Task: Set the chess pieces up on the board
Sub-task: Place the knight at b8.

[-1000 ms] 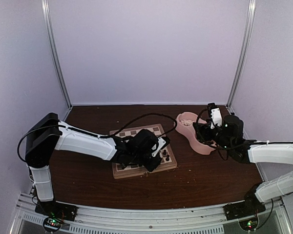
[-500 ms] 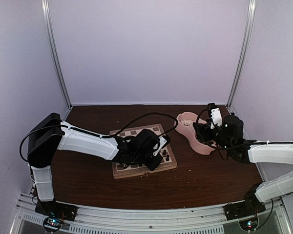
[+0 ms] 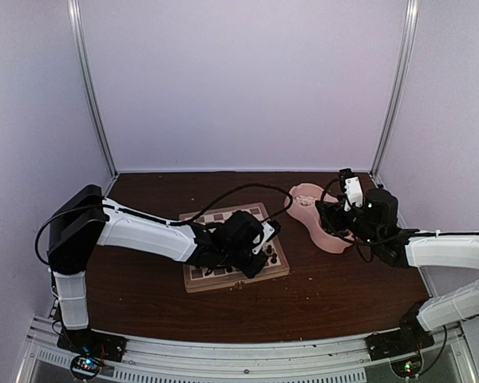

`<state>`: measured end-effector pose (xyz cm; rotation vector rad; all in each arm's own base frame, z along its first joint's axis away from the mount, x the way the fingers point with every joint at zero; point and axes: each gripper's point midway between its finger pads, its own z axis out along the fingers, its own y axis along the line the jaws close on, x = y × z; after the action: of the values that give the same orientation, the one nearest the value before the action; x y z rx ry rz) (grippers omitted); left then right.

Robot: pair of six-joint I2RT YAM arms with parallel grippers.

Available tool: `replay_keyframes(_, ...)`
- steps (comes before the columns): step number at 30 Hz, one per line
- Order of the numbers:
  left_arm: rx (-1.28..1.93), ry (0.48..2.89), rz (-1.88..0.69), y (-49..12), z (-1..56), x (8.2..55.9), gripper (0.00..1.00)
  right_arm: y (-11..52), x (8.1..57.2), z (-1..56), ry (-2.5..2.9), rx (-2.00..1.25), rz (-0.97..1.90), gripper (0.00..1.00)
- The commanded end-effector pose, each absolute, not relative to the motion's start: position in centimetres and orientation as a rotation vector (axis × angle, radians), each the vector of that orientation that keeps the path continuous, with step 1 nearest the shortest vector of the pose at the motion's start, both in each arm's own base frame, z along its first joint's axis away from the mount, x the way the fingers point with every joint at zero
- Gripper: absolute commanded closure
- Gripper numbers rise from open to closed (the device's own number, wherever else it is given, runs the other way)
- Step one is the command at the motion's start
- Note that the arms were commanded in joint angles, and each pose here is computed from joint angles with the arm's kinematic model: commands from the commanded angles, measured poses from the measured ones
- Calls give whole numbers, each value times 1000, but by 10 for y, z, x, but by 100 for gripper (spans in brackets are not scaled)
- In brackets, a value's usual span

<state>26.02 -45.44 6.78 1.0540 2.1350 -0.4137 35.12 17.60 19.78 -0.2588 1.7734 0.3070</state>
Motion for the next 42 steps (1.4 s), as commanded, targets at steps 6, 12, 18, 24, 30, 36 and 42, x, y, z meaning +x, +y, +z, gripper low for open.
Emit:
replay_keyframes(6, 1049, 2115, -433, -467, 71, 263, 91, 174, 350, 200, 1769, -260, 297, 23)
replay_keyframes(12, 1039, 2116, -408, -462, 73, 264, 84, 177, 352, 197, 1784, -276, 304, 23)
replay_keyframes(18, 1039, 2120, -410, -461, 74, 264, 77, 177, 352, 196, 1787, -278, 302, 23)
replay_keyframes(24, 1043, 2121, -414, -460, 81, 262, 74, 178, 352, 196, 1787, -281, 301, 23)
replay_keyframes(30, 1037, 2115, -430, -450, 96, 256, 66, 178, 352, 196, 1789, -283, 298, 23)
replay_keyframes(36, 1004, 2109, -452, -431, 126, 247, 65, 176, 355, 194, 1811, -259, 290, 23)
replay_keyframes(42, 961, 2143, -463, -411, 148, 244, 65, 163, 366, 188, 1921, -160, 230, 27)
